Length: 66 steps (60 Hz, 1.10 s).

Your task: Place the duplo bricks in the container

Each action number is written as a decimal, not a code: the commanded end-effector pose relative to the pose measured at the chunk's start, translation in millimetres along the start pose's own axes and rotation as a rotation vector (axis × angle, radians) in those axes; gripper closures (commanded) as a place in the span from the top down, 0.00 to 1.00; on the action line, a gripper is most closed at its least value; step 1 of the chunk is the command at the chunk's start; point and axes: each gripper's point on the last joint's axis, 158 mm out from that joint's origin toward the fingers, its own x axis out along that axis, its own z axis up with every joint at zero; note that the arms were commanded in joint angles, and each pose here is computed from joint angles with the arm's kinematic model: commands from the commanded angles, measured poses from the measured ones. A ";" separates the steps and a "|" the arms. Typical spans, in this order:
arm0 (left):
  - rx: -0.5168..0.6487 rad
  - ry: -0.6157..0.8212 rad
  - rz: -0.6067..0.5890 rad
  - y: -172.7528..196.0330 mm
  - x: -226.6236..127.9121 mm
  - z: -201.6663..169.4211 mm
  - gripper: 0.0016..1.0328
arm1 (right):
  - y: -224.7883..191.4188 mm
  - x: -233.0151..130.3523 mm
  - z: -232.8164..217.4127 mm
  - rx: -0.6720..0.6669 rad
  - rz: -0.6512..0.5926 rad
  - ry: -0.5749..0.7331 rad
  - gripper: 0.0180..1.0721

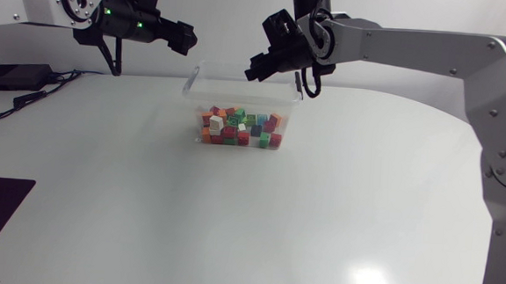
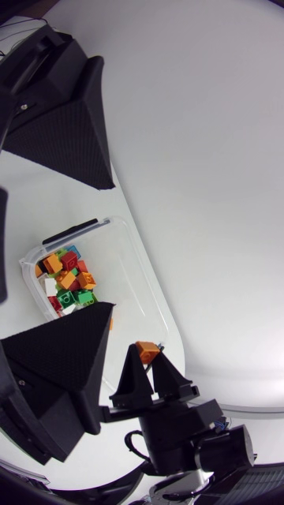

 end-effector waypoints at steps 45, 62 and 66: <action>0.060 -0.110 0.200 49.8 -132.2 -10.0 0.96 | -122.7 -161.9 -6.3 0.043 -0.412 -0.115 0.96; 0.044 -0.145 0.257 53.2 -170.5 -27.8 0.96 | -138.3 -247.2 -36.7 0.044 -0.535 -0.136 0.96; 0.040 -0.152 0.268 52.4 -179.1 -32.3 0.96 | -139.5 -268.4 -44.5 0.038 -0.571 -0.147 0.96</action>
